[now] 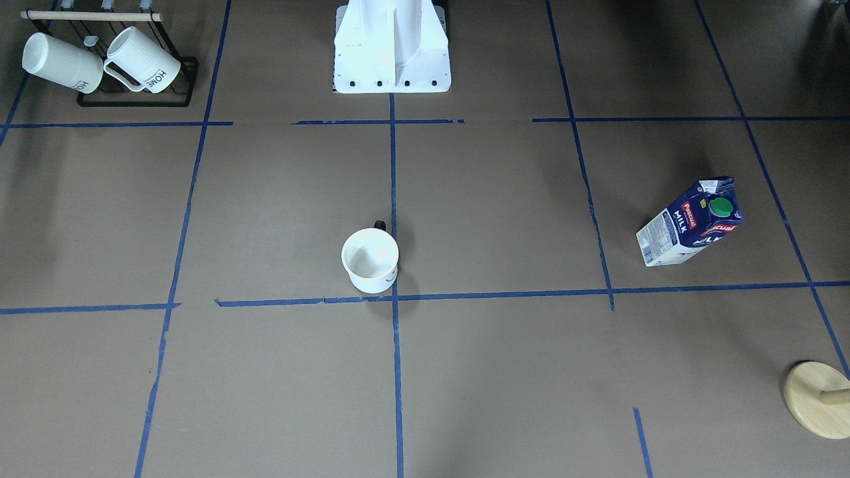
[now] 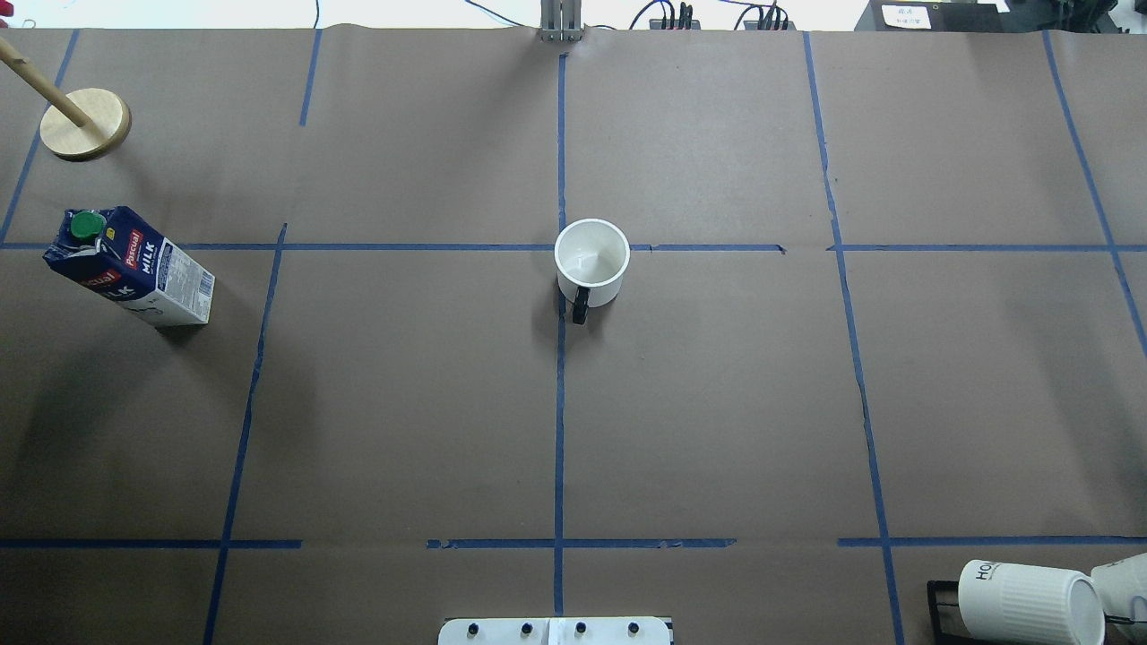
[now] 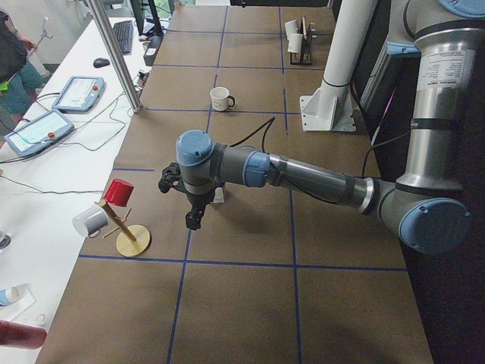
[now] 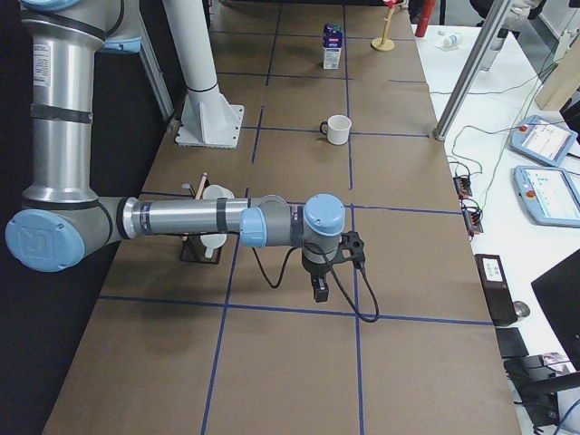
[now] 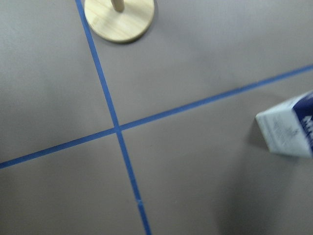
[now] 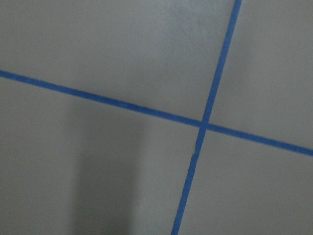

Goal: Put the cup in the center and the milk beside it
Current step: 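Lower the left gripper onto the milk carton and grasp its top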

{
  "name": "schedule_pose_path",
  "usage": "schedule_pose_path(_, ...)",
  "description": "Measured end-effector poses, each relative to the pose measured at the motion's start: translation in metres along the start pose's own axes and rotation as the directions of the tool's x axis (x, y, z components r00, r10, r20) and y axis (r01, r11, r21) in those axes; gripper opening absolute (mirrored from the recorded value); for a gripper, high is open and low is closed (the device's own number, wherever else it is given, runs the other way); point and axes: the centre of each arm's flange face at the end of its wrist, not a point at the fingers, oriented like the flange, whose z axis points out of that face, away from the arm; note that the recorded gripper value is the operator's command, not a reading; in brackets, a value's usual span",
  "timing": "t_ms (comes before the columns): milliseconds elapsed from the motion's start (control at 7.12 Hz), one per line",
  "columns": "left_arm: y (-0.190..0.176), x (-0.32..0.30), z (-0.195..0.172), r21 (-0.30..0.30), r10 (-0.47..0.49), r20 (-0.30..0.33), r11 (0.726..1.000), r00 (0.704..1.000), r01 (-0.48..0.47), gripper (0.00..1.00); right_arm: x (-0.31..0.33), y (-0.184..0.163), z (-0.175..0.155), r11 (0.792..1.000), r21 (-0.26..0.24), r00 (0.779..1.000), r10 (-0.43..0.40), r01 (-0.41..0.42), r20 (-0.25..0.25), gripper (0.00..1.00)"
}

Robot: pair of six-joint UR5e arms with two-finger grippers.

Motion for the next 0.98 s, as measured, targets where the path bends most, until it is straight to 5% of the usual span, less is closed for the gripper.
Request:
schedule_pose_path(561, -0.027, 0.161, 0.014, 0.010, -0.212, -0.037, 0.977, 0.977, 0.212, 1.00, -0.006, 0.009, -0.006, 1.000, 0.009, 1.000, 0.015, -0.015, 0.001, 1.00)
schedule_pose_path(982, -0.053, 0.196, 0.055, -0.012, -0.290, 0.006, 0.957, 0.957, 0.290, 1.00, -0.006, 0.010, -0.005, 1.000, 0.007, 1.000, 0.012, -0.012, 0.002, 1.00)
